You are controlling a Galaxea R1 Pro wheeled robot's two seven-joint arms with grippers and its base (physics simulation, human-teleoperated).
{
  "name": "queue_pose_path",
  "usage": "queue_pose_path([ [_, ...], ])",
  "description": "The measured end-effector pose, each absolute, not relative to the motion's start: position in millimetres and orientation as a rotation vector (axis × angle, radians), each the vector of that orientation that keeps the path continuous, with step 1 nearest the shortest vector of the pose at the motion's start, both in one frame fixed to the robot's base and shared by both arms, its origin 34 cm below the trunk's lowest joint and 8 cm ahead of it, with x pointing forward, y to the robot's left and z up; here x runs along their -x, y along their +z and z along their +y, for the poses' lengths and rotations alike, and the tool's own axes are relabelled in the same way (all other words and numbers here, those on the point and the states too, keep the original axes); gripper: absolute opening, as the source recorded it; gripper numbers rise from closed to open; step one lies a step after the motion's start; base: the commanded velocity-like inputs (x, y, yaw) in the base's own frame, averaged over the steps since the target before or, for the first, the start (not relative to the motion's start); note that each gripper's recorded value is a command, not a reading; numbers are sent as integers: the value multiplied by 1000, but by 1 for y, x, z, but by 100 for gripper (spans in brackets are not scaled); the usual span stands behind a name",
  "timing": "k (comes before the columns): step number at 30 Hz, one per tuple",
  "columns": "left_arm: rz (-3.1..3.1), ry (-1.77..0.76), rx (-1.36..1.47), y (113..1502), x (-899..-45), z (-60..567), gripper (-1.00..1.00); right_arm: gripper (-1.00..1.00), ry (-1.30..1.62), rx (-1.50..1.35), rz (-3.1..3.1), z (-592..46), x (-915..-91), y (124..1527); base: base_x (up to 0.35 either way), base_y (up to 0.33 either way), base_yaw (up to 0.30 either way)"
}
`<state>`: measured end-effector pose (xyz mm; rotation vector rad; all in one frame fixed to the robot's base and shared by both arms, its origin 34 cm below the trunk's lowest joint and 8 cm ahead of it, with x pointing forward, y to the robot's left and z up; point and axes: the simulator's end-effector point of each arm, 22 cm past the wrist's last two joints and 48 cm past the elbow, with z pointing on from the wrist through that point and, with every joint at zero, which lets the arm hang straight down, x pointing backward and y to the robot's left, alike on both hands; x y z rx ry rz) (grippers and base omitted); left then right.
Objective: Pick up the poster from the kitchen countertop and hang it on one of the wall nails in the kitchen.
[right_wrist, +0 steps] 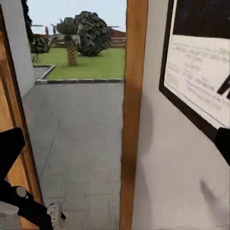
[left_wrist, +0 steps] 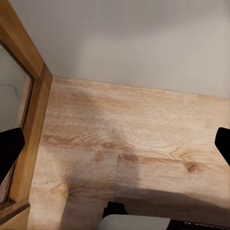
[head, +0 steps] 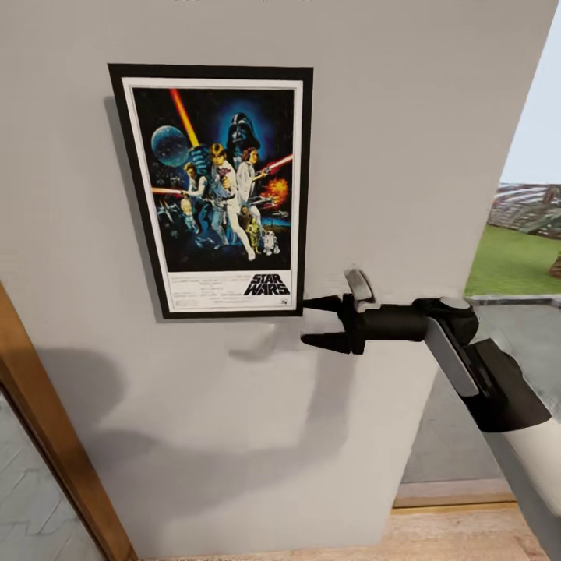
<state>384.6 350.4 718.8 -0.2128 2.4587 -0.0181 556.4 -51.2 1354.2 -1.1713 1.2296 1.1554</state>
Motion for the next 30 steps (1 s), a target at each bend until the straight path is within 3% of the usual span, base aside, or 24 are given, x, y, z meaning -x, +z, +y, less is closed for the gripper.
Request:
queue_pose_path([
  [16,2457,-22,212,719,-385,350,100,100,1161,1079,1493,-72,-469,1050,-6,0,0],
  [20,2457,-22,213,719,-385,351,100,100,1186,928,1761,-116,-444,929,0,0,0],
  [30,2458,-22,213,719,-385,351,100,100,1170,659,2183,-195,-351,788,0,0,0],
])
